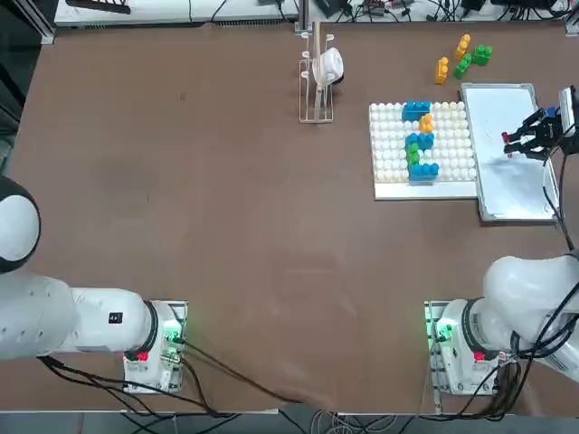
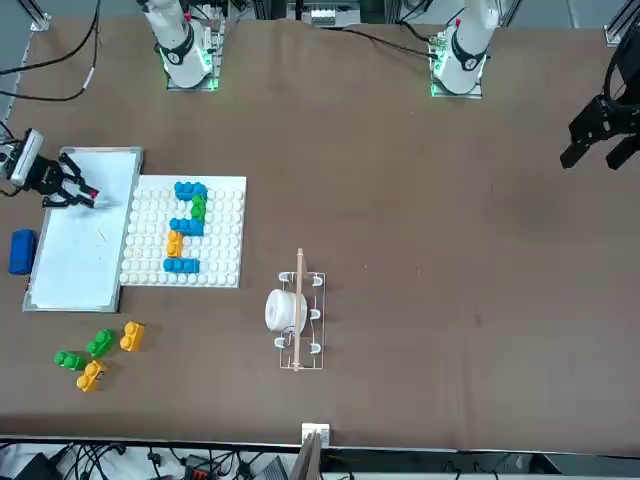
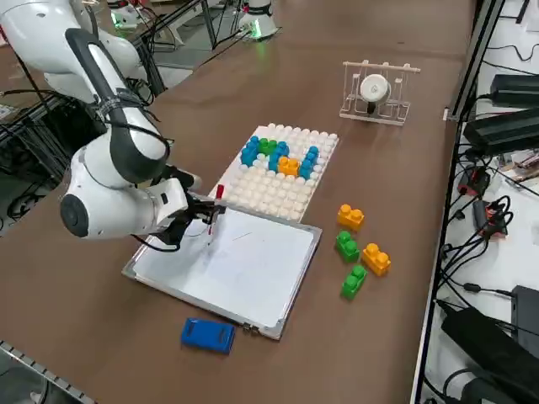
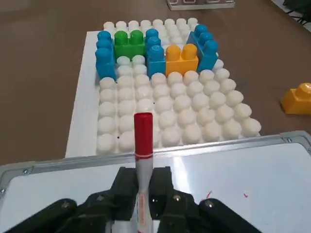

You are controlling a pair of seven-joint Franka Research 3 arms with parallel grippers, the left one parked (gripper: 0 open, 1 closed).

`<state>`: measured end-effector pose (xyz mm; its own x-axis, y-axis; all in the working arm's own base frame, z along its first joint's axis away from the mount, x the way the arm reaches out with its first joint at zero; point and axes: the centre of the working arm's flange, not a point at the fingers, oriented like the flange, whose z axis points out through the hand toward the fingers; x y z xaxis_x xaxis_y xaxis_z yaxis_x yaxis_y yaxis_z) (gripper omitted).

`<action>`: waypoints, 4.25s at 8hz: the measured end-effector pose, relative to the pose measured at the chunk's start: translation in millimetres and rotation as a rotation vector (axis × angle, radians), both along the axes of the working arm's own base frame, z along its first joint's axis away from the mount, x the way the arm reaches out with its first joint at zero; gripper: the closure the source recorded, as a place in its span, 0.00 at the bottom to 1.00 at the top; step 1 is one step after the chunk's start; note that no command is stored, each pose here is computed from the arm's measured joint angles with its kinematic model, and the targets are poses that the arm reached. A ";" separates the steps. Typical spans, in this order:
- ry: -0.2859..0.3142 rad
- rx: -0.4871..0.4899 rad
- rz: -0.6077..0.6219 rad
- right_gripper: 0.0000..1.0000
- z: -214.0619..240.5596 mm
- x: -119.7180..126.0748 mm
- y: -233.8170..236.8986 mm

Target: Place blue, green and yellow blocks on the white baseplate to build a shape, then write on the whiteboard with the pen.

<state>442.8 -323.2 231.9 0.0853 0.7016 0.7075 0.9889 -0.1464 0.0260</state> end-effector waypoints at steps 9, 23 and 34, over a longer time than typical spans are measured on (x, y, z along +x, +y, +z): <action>-0.015 0.040 0.041 0.82 -11.1 32.5 39.1; -0.079 0.048 0.065 0.82 -23.0 58.1 2.6; -0.136 0.005 0.175 0.82 8.8 106.1 52.7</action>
<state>548.9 -270.5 240.7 -0.1339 0.6935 0.7079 0.9867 0.0271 0.1601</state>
